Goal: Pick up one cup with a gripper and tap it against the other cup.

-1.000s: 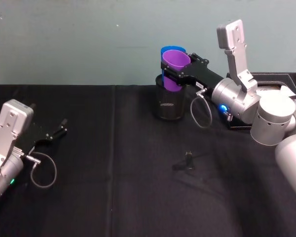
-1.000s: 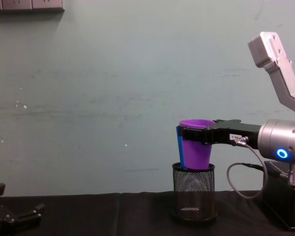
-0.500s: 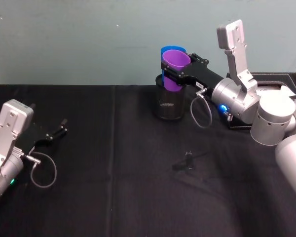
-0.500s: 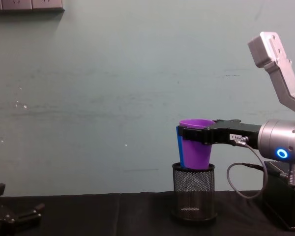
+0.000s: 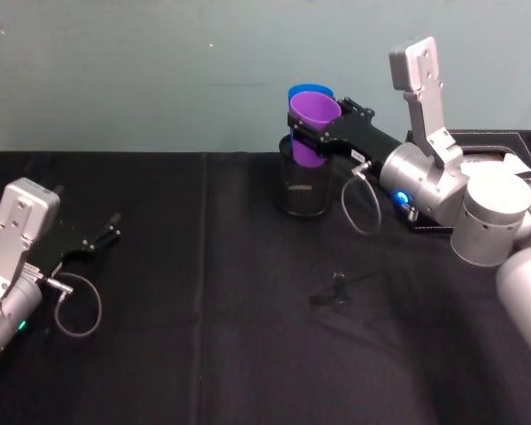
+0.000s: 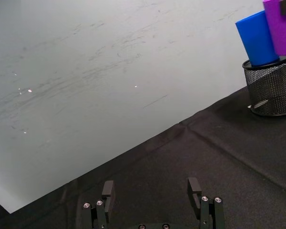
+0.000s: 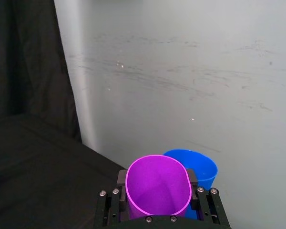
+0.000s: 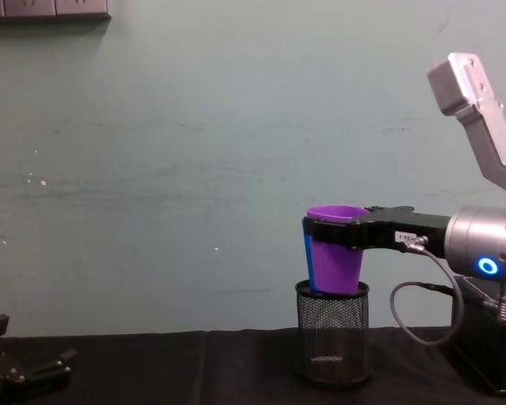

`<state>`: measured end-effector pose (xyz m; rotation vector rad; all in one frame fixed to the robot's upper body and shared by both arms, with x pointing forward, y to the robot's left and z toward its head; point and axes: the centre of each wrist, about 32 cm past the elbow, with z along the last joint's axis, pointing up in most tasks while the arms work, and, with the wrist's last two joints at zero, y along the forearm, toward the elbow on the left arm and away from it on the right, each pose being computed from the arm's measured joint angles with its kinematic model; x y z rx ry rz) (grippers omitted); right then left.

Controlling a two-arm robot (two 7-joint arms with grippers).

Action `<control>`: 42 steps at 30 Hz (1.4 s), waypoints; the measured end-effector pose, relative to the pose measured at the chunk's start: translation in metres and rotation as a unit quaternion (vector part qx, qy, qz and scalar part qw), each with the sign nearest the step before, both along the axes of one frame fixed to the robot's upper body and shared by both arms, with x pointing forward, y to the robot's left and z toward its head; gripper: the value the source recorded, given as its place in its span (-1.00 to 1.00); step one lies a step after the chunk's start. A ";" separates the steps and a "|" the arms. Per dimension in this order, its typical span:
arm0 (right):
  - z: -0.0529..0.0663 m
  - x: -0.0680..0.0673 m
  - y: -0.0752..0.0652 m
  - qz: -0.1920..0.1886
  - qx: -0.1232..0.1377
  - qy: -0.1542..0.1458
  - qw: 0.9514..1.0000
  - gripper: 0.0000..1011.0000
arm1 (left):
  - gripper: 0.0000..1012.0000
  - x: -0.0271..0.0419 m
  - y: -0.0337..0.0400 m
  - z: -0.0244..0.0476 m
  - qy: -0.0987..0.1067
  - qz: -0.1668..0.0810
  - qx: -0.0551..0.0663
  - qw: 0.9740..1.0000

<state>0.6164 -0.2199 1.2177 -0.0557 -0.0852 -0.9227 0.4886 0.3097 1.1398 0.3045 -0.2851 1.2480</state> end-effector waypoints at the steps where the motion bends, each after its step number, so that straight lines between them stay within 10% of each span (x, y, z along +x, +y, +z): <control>1: 0.000 -0.004 -0.001 0.002 0.000 0.001 1.000 0.43 | 0.98 0.0000 0.0000 0.0000 0.000 0.000 0.000 1.000; 23: -0.012 -0.078 -0.009 0.036 0.007 0.006 0.999 0.43 | 0.98 0.0000 0.0000 0.0000 0.000 0.000 0.000 1.000; 32: -0.045 -0.123 -0.018 0.040 -0.008 0.007 0.999 0.43 | 0.98 0.0000 0.0000 0.0000 0.000 0.000 0.000 1.000; 42: -0.081 -0.136 -0.022 0.024 0.002 0.006 1.000 0.43 | 0.98 0.0000 0.0000 0.0000 0.000 0.000 0.000 1.000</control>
